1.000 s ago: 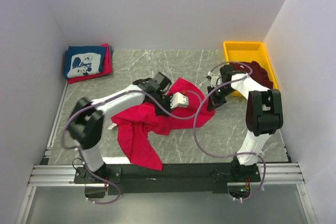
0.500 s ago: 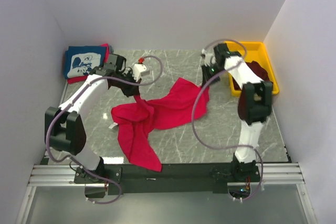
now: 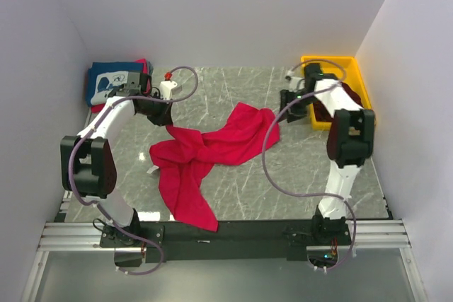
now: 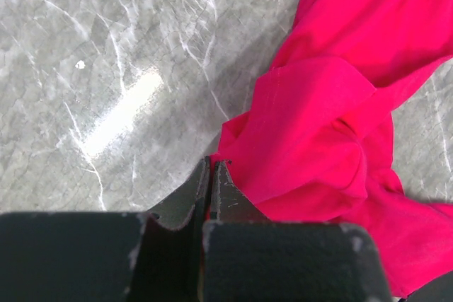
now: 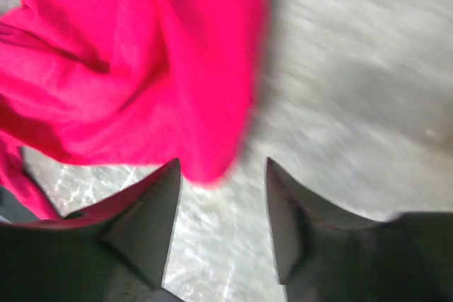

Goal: Fold and stack the t-shirts
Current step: Flatten the tshirt out

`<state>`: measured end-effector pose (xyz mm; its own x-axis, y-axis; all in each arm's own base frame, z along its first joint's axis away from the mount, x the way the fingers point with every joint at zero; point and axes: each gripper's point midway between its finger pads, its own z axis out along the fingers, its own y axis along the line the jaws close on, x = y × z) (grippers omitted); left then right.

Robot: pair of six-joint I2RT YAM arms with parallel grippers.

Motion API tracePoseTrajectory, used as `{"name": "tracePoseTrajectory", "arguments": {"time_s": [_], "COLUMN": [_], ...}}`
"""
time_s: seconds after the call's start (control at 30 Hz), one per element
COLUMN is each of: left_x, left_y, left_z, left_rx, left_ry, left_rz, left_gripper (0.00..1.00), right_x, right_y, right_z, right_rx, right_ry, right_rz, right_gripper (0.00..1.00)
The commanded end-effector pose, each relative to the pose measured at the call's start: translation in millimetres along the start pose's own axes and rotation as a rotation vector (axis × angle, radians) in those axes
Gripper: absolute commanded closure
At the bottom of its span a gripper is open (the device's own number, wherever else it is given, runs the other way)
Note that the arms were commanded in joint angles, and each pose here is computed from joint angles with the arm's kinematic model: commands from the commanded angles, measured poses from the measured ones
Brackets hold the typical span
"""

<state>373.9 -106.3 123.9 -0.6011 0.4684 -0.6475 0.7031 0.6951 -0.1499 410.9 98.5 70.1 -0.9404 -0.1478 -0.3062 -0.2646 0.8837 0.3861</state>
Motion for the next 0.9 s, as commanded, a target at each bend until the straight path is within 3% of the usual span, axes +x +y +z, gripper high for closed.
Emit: {"name": "tracePoseTrajectory", "arguments": {"time_s": [0.0, 0.1, 0.17, 0.3, 0.47, 0.53, 0.57, 0.67, 0.87], "left_x": [-13.2, -8.6, -5.6, -2.5, -1.8, -2.8, -2.1, -4.1, -5.2], "left_y": [3.0, 3.3, 3.2, 2.1, 1.3, 2.2, 2.2, 1.9, -1.4], "left_z": [-1.4, -1.9, -3.6, -6.2, -9.4, -9.8, -9.4, -10.0, -12.3], "left_rx": [-0.005, -0.007, -0.01, -0.013, -0.025, -0.03, -0.029, -0.028, -0.023], "left_ry": [-0.035, -0.023, -0.02, -0.019, -0.02, -0.02, -0.018, -0.023, -0.031], "left_rz": [0.009, 0.007, 0.001, -0.011, -0.012, -0.018, -0.018, -0.023, -0.037], "left_gripper": [0.99, 0.99, 1.0, 1.0, 0.99, 0.99, 0.99, 0.99, 0.99], "right_x": [-9.1, 15.0, 27.9, 34.7, 38.9, 40.5, 42.1, 49.6, 61.0], "right_y": [6.9, 15.2, 16.5, 15.5, 15.3, 5.0, 5.6, -7.0, -30.6], "right_z": [-38.7, -20.9, -8.5, 9.6, 30.4, 31.2, 29.3, 6.4, -59.6], "right_rx": [-0.061, -0.15, -0.179, -0.21, -0.257, -0.263, -0.27, -0.236, 0.042], "right_ry": [-0.122, -0.044, -0.013, 0.012, 0.048, 0.051, 0.05, 0.019, -0.136], "right_rz": [0.03, 0.094, 0.132, 0.206, 0.278, 0.313, 0.306, 0.322, 0.204], "right_gripper": [0.44, 0.46, 0.41, 0.34, 0.35, 0.46, 0.69, 1.0, 1.0]}}
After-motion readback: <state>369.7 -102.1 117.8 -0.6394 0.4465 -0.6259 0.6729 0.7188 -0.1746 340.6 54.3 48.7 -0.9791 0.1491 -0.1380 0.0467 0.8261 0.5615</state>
